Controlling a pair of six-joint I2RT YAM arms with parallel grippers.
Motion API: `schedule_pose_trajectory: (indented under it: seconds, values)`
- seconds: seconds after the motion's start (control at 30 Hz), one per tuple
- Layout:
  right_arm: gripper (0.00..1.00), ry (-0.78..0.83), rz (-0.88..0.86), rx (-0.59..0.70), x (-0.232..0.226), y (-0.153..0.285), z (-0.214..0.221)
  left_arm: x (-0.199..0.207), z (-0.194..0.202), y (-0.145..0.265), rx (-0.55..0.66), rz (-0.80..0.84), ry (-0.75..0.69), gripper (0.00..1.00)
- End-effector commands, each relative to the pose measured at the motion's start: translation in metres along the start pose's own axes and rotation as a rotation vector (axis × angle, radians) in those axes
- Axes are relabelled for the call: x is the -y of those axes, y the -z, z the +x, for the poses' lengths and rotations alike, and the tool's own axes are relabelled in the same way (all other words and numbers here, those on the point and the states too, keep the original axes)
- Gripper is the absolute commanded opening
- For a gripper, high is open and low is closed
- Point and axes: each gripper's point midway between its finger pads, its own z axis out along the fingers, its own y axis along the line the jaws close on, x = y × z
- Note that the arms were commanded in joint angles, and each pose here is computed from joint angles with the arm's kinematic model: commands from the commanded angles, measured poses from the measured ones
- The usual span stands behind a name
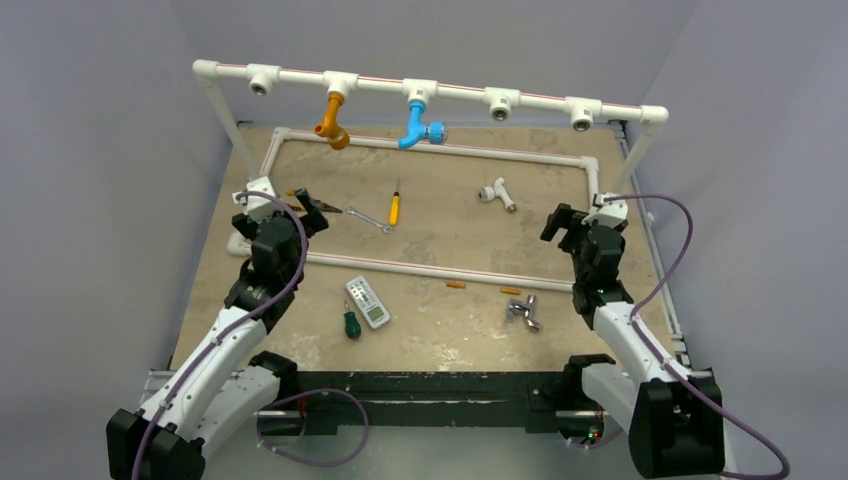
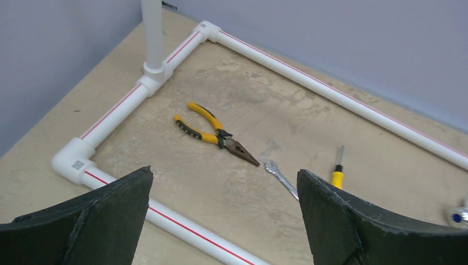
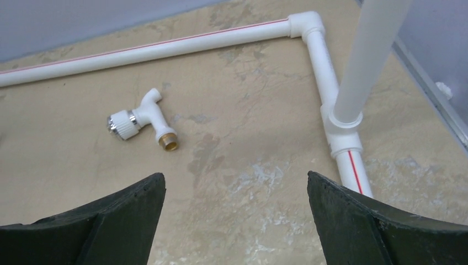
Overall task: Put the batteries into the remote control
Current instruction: Pick up the remote control from the center of the board.
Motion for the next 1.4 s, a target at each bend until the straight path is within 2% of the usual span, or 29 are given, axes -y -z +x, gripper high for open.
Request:
schedule_pose_trajectory:
  seconds: [0.0, 0.1, 0.3, 0.57, 0.67, 0.83, 0.97, 1.37]
  values:
    - [0.99, 0.016, -0.031, -0.189, -0.025, 0.012, 0.014, 0.001, 0.023, 0.029, -0.252, -0.003, 0.082, 1.0]
    - [0.99, 0.026, -0.096, -0.239, -0.063, 0.029, 0.025, 0.0, 0.021, 0.044, -0.299, 0.027, 0.088, 1.0]
    - [0.99, 0.063, -0.387, -0.392, -0.183, 0.101, 0.075, 0.0, 0.031, 0.071, -0.381, 0.099, 0.125, 1.0]
    - [0.99, 0.192, -0.731, -0.506, -0.302, 0.187, 0.131, 0.012, 0.053, 0.102, -0.485, 0.237, 0.195, 1.0]
    - [0.99, 0.229, -0.788, -0.518, -0.332, 0.209, 0.147, 0.018, 0.062, 0.111, -0.527, 0.291, 0.211, 0.99]
    - [0.98, 0.232, -0.855, -0.553, -0.367, 0.237, 0.171, 0.016, 0.068, 0.124, -0.569, 0.321, 0.199, 0.98]
    - [0.95, 0.219, -0.824, -0.564, -0.374, 0.236, 0.184, 0.012, 0.068, 0.13, -0.566, 0.326, 0.198, 0.98]
    - [0.72, 0.293, -0.735, -0.56, -0.372, 0.219, 0.211, 0.012, 0.068, 0.132, -0.567, 0.335, 0.201, 0.97]
